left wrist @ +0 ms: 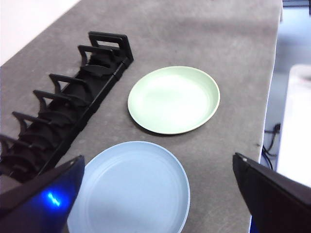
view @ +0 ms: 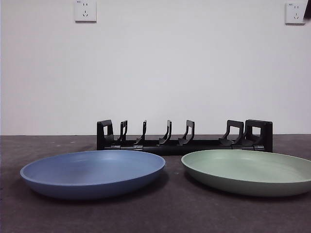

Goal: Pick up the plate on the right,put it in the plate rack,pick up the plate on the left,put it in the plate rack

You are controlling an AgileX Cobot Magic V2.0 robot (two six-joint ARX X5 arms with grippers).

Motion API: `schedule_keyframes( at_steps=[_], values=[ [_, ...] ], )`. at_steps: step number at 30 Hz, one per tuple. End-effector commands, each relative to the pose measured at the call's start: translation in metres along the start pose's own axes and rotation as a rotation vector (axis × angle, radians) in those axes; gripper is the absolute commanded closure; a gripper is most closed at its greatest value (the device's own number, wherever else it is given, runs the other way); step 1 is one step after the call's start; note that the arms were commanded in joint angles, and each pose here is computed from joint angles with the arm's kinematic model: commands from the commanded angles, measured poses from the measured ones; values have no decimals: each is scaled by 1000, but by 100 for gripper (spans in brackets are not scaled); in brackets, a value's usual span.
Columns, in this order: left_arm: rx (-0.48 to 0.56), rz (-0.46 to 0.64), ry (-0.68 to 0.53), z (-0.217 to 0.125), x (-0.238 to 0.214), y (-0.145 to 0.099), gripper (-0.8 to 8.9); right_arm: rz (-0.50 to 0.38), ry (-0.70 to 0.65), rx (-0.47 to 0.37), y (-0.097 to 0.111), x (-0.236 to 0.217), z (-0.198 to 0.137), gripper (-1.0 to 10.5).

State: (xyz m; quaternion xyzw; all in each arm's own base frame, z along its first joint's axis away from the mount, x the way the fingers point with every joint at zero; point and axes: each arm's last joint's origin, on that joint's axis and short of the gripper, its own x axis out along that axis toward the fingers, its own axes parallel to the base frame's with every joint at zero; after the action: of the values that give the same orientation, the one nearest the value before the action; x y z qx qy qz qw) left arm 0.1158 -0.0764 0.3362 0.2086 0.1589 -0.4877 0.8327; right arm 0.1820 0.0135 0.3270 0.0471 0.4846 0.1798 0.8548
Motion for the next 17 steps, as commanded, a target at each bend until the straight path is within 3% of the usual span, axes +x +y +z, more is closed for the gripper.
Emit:
schedule_keyframes(
  at_steps=[1, 6, 17],
  values=[
    [87, -37, -23, 6, 7, -4, 185, -22, 76, 29, -11, 25, 12, 384],
    [182, -48, -2, 12, 23, -8, 185, -27, 210, 73, -31, 77, 27, 384],
    [244, -69, 42, 16, 40, -15, 185, -28, 342, 101, -52, 143, 33, 451]
  ],
)
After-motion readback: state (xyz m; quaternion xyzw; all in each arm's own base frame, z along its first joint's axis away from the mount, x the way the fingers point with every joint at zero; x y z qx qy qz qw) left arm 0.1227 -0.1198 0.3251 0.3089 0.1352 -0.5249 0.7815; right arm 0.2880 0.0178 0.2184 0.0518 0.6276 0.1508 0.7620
